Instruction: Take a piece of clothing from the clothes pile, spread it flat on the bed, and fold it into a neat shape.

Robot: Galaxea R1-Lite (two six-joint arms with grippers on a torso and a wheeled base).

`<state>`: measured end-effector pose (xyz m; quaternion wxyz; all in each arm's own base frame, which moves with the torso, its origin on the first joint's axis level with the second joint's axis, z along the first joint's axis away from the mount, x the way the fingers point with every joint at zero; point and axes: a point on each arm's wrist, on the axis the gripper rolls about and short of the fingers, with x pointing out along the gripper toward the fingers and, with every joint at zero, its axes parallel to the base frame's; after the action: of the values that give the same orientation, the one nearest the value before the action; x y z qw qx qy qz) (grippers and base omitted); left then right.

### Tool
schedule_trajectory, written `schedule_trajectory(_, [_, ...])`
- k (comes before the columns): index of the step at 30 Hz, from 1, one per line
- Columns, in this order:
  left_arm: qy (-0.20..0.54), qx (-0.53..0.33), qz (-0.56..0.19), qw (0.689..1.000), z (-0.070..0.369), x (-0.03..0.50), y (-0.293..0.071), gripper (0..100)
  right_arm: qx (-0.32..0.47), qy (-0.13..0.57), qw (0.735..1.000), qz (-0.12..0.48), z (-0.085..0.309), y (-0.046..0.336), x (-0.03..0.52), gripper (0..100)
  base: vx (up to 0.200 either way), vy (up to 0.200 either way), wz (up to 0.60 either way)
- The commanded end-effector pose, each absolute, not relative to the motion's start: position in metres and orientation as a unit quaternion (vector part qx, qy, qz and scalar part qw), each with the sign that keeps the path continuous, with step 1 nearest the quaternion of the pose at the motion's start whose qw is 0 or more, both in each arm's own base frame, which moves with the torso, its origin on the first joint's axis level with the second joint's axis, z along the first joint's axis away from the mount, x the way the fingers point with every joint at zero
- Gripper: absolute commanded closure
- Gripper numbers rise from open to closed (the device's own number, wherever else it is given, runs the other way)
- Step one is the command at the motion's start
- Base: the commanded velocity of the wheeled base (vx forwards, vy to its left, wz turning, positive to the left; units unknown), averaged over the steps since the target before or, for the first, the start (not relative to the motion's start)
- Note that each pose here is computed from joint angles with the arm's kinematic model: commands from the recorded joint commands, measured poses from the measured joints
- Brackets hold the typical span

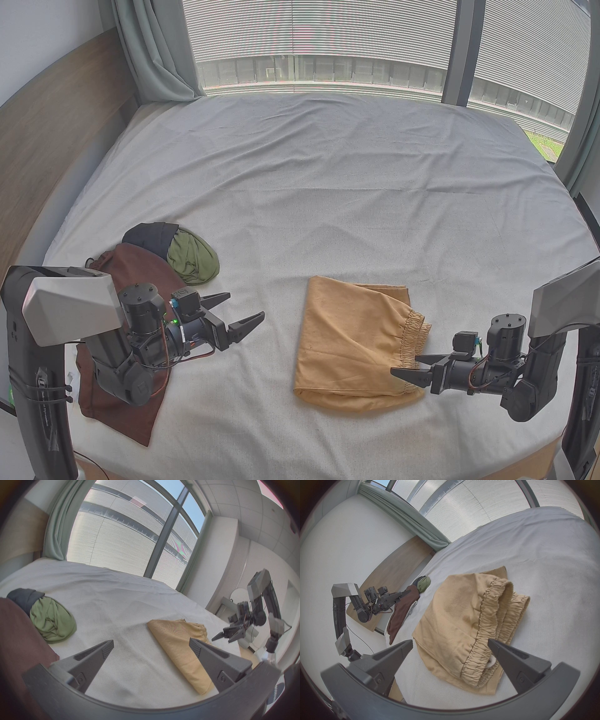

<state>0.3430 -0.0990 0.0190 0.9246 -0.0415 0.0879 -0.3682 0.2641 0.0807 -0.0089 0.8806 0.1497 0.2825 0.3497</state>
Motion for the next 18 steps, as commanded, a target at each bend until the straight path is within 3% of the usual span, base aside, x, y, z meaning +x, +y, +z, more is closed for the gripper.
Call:
schedule_trajectory(1, [0.078,-0.007,-0.371,0.926,0.016,0.345,-0.088,0,0.151,0.265,0.890,0.339,0.001,0.072,0.264,0,0.000,0.000,0.00])
schedule_trajectory(18, [0.090,0.003,-0.384,0.919,0.006,0.341,-0.090,0,0.162,0.324,0.879,0.311,-0.024,0.060,0.253,0,0.000,0.000,0.00])
